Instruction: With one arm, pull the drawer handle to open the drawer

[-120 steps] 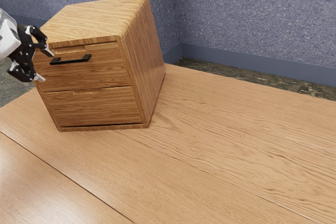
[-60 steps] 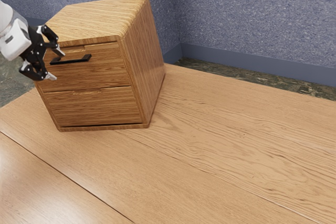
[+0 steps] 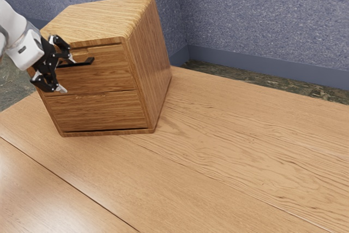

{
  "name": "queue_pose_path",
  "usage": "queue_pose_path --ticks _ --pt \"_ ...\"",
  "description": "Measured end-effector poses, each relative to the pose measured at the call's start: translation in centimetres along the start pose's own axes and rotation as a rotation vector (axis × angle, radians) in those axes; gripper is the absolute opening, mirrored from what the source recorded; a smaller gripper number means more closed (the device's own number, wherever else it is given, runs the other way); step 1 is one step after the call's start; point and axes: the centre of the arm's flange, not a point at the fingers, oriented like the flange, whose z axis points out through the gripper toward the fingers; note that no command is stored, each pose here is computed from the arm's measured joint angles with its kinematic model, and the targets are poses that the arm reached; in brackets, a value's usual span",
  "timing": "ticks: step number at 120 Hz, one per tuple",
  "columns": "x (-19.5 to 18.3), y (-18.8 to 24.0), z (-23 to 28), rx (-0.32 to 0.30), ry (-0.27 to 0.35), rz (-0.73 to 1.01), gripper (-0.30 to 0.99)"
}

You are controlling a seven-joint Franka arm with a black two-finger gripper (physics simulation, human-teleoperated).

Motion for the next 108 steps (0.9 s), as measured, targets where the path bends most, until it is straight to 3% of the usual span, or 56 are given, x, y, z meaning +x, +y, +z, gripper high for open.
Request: queue_pose_path --ticks 25,38,43,67,108 --pt "0.5 0.4 0.4 -0.025 0.002 0.005 0.57" --pt "1.8 0.5 -0.8 -0.023 0.001 0.022 0.29" --pt "2.2 0.7 -1.7 -0.019 -0.004 0.027 0.26" --pt "2.6 1.4 -2.0 -0.054 -0.013 0.032 0.39" --pt "4.0 3.9 -2.7 -0.081 -0.028 0.048 0.47"
